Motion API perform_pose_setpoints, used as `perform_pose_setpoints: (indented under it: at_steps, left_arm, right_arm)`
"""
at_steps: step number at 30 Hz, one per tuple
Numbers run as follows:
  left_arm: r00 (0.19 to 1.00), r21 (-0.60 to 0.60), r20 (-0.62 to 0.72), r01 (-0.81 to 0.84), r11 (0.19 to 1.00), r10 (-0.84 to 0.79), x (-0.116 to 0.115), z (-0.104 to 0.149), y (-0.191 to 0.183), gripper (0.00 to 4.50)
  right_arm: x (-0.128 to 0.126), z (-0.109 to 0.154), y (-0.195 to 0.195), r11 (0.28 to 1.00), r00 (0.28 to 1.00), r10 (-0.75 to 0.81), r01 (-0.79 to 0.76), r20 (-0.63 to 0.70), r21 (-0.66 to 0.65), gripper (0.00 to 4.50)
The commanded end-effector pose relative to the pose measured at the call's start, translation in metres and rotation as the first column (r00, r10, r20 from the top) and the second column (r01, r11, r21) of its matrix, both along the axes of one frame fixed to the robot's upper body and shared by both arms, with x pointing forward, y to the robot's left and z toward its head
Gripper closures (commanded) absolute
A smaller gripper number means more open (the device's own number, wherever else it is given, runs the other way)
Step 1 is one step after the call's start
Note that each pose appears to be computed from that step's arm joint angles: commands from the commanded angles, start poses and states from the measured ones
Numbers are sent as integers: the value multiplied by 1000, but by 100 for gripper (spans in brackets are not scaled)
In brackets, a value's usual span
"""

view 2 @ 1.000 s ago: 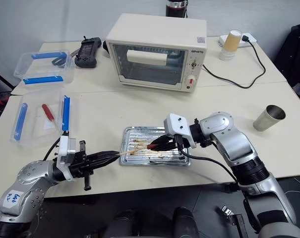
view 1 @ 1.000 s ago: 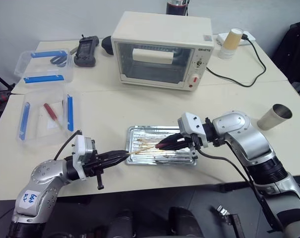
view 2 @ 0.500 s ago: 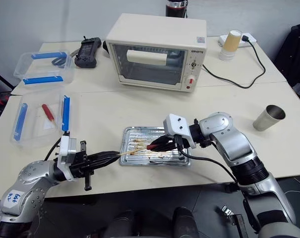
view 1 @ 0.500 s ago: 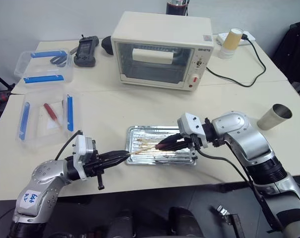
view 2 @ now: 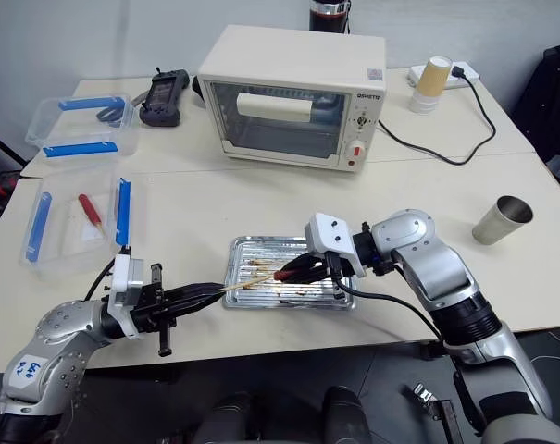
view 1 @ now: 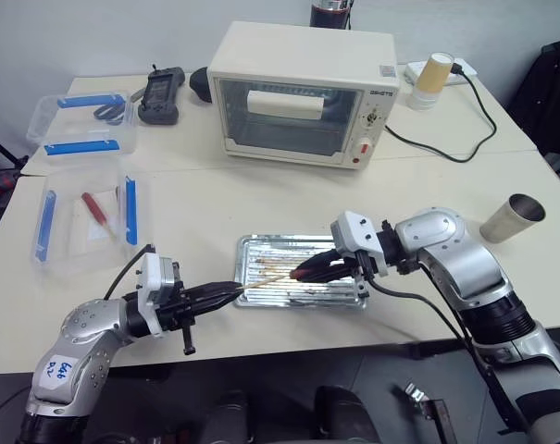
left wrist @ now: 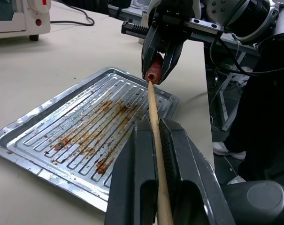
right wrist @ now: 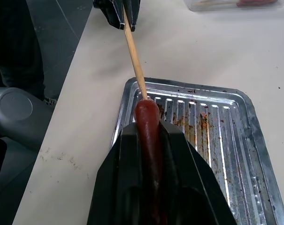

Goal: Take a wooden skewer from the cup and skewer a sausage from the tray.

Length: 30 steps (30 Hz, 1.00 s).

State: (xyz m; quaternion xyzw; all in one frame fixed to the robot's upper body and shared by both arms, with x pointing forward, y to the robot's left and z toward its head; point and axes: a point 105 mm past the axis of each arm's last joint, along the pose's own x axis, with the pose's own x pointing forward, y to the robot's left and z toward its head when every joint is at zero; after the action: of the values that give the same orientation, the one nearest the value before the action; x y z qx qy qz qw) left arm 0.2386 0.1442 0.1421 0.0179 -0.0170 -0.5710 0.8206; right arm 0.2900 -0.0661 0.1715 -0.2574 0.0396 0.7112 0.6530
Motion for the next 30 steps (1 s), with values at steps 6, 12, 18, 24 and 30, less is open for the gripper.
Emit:
perform_pose_setpoints:
  at_steps: [6, 12, 18, 24, 30]
  left_arm:
    - [996, -40, 54, 68, 997, -66, -1, 18, -16, 450]
    - [995, -36, 48, 87, 996, -86, -3, 18, -20, 450]
    - [994, -42, 46, 100, 994, -98, -5, 20, -22, 450]
    - [993, -51, 47, 111, 993, -108, -4, 21, -26, 450]
    - [989, -58, 51, 141, 988, -138, -4, 22, -31, 450]
  right_arm:
    - [-10, 1, 8, 998, 998, 68, -68, 4, 10, 431]
    - [-10, 0, 8, 998, 998, 68, -68, 1, 10, 431]
    - [-8, -1, 6, 998, 998, 64, -64, 0, 8, 431]
    - [-11, 1, 9, 996, 996, 85, -84, 0, 22, 431]
    - [-16, 2, 11, 993, 994, 109, -109, -10, 36, 431]
